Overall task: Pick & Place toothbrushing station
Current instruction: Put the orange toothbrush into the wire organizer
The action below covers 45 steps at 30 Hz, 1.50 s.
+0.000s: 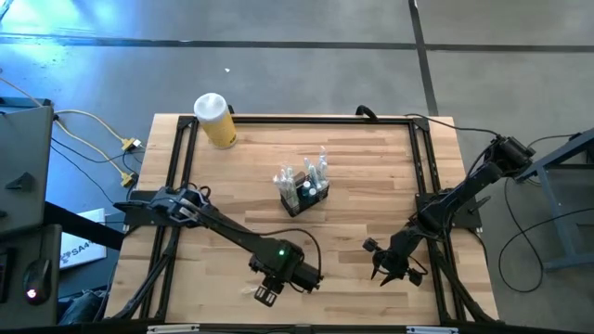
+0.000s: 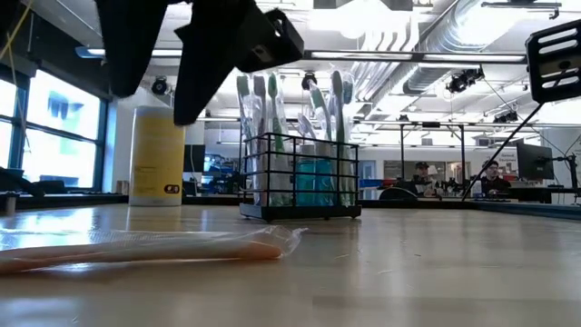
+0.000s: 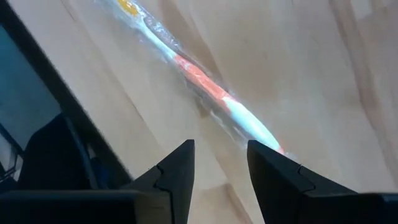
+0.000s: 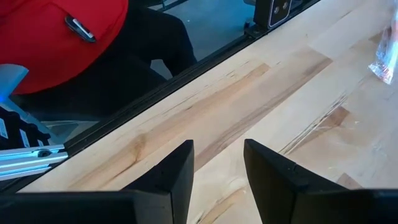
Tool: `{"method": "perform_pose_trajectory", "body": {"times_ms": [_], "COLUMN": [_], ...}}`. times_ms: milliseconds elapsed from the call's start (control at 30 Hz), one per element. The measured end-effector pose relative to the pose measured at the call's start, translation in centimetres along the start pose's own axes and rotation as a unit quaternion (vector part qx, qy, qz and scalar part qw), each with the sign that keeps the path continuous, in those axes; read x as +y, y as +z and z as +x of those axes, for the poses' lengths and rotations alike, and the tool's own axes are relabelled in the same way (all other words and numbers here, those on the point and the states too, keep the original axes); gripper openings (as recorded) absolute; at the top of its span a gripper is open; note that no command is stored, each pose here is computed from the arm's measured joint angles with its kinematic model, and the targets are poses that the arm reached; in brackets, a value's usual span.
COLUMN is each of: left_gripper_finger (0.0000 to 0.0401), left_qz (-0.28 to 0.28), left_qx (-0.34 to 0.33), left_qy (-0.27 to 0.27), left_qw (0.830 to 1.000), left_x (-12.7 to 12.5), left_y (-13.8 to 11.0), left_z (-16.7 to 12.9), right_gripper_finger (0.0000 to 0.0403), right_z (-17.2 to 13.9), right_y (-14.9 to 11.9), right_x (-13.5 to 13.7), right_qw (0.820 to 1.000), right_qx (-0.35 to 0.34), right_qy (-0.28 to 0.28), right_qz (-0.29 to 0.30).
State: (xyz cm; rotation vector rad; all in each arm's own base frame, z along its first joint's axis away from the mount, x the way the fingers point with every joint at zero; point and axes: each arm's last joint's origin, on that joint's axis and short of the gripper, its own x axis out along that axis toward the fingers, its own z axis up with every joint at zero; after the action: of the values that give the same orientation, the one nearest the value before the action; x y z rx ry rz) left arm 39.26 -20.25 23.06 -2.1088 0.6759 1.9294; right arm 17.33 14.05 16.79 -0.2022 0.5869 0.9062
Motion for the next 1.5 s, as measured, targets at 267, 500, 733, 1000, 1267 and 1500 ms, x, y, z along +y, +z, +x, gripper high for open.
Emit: {"method": "perform_pose_trajectory", "body": {"times_ms": [267, 500, 733, 1000, 1267, 1500], "left_gripper_finger": [0.0141, 0.0141, 0.0141, 0.0141, 0.0141, 0.0141], "left_qz": [0.011, 0.019, 0.022, 0.024, -0.008, -0.014], "left_qx": [-0.025, -0.027, -0.009, -0.007, 0.016, 0.015], "left_qy": [-0.021, -0.051, -0.060, -0.075, -0.087, -0.082], "left_qw": [0.999, 0.998, 0.998, 0.997, 0.996, 0.996], "left_x": [-0.8, -1.2, -1.2, -1.3, -2.1, -2.3], "left_y": [0.0, 0.0, -0.3, -0.5, -0.9, -1.0], "left_z": [1.3, 1.2, 1.2, 1.6, 1.4, 1.9], "right_gripper_finger": [0.0133, 0.0133, 0.0133, 0.0133, 0.0133, 0.0133], "right_z": [0.0, 0.0, 0.0, 0.0, 0.0, 0.0], "right_y": [0.1, 0.1, 0.1, 0.1, 0.1, 0.1], "right_x": [0.0, 0.0, 0.0, 0.0, 0.0, 0.0], "right_qw": [1.000, 1.000, 1.000, 1.000, 1.000, 1.000], "right_qx": [-0.004, -0.007, -0.007, -0.007, -0.007, -0.007], "right_qy": [0.000, 0.000, 0.000, 0.000, 0.000, -0.004], "right_qz": [-0.008, -0.009, -0.009, -0.009, -0.009, -0.009]}}
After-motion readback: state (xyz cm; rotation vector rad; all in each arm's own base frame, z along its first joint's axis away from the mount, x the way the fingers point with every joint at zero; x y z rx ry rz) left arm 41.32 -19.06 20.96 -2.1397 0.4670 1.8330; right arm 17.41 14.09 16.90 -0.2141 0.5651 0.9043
